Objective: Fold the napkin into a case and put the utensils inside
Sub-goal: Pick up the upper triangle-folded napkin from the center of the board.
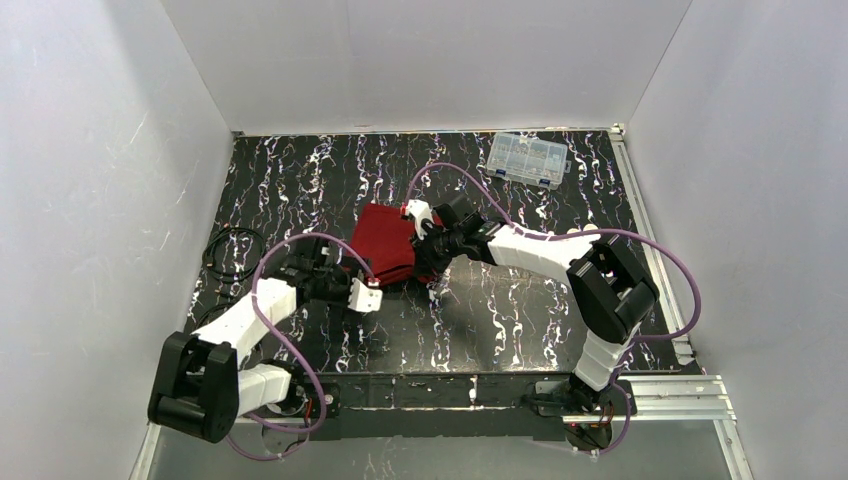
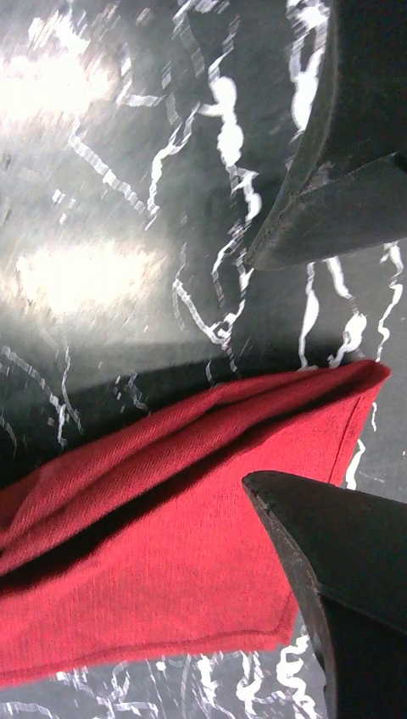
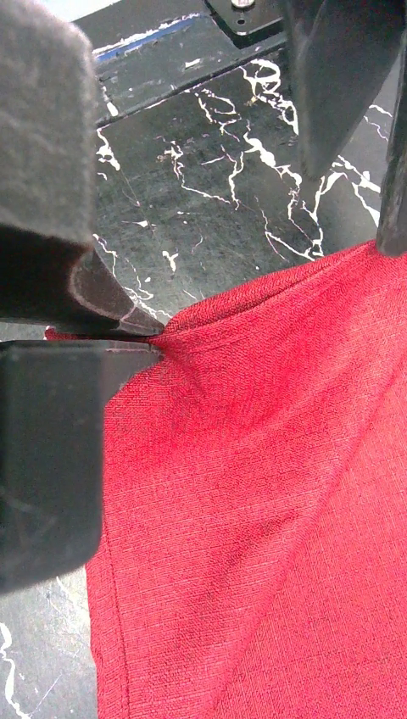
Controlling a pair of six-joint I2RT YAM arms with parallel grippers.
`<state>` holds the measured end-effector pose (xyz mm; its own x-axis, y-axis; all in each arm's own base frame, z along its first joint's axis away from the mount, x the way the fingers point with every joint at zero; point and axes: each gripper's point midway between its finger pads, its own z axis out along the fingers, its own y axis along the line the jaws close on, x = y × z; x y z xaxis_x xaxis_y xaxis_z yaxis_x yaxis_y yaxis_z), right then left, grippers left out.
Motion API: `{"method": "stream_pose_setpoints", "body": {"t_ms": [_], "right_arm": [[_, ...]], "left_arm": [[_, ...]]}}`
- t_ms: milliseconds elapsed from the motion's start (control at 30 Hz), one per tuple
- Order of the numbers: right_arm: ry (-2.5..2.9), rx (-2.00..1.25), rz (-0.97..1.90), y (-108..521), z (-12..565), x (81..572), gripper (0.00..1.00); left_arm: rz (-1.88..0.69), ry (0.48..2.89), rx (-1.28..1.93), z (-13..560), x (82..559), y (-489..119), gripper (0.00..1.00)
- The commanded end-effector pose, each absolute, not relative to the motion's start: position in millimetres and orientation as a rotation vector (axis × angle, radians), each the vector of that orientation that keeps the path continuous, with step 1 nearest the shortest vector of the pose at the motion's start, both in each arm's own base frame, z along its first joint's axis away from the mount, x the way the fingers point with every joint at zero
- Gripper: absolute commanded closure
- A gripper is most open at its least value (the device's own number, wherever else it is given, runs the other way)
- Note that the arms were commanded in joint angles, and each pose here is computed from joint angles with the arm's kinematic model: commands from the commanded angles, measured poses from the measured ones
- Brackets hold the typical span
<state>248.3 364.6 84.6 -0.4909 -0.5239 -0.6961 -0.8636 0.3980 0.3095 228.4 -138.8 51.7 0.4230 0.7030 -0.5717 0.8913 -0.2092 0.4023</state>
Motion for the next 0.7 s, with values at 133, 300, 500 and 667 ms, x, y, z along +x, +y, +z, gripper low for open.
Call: {"method": "stream_pose_setpoints", "body": {"t_ms": [133,300,500,667], "right_arm": [[2.090,-1.165,0.927,368,112,254,0.96],[2.090,-1.165,0.930,367,112,254,0.96],[2.092,-1.163,0.927,365,114,253,0.96],[2.096,-1.156,0.924,362,113,253,0.97]], "left_arm": [[-0.245,1.491,1.728,55,254,-163,0.13],[-0.203,1.497,1.700,56,261,-169,0.15],[-0.249,1.483,1.724,51,254,-174,0.15],[-0.282,1.467,1.789,40,245,-178,0.18]]}}
